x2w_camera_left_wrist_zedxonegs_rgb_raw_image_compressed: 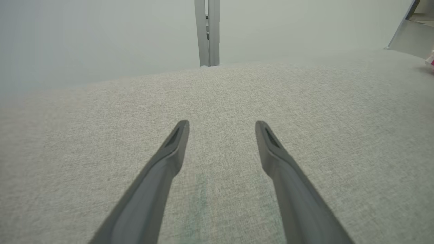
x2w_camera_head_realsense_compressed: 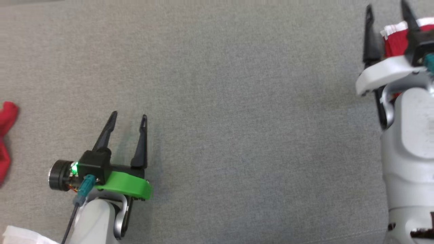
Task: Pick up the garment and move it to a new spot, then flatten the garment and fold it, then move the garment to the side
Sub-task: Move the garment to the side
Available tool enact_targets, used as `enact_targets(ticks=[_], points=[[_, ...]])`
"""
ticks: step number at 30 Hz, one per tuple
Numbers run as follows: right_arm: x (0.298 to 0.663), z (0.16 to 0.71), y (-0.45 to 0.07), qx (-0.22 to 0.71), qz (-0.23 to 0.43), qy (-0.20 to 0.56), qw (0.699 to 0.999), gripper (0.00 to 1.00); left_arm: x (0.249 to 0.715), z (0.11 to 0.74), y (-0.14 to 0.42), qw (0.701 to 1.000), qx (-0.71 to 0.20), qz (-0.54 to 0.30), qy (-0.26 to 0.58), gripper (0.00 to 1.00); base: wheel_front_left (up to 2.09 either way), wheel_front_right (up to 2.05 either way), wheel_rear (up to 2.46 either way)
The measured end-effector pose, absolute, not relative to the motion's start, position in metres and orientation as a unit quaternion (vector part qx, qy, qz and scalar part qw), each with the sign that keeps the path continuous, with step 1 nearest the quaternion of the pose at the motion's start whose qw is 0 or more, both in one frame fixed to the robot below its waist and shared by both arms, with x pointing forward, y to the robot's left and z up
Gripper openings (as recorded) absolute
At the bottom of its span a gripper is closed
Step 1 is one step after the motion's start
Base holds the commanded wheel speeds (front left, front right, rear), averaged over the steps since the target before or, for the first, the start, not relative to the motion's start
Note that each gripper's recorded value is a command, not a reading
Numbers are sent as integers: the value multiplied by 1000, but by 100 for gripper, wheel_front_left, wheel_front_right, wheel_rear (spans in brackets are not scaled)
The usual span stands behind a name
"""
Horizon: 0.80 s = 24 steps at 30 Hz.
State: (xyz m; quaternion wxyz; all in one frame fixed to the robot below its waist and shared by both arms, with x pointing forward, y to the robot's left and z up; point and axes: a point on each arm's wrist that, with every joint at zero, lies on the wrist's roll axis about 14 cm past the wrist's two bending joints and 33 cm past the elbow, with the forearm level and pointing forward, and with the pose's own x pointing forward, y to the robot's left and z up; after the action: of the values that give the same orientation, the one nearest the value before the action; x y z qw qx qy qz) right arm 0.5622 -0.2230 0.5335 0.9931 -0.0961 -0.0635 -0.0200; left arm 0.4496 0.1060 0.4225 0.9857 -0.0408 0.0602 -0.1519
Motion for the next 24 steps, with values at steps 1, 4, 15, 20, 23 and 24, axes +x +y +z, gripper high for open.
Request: enact_targets(ticks=[1,4,15,20,23,24], points=[[557,532,-216,-88,-12,-62,994,100,449,427,111,987,-38,-144,56,100,0,0,0],[542,525,-202,-62,5,-54,997,100,445,435,123,991,-34,-123,48,100,0,0,0],[482,490,-159,27,56,-9,998,100,415,451,170,998,-31,-49,39,100,0,0,0],[462,490,-157,49,57,-9,997,100,396,451,181,998,-34,-29,44,100,0,0,0],[451,489,-157,59,56,-6,997,100,385,450,186,998,-37,-20,46,100,0,0,0],[447,488,-157,63,56,-4,996,100,382,451,188,998,-37,-17,46,100,0,0,0]])
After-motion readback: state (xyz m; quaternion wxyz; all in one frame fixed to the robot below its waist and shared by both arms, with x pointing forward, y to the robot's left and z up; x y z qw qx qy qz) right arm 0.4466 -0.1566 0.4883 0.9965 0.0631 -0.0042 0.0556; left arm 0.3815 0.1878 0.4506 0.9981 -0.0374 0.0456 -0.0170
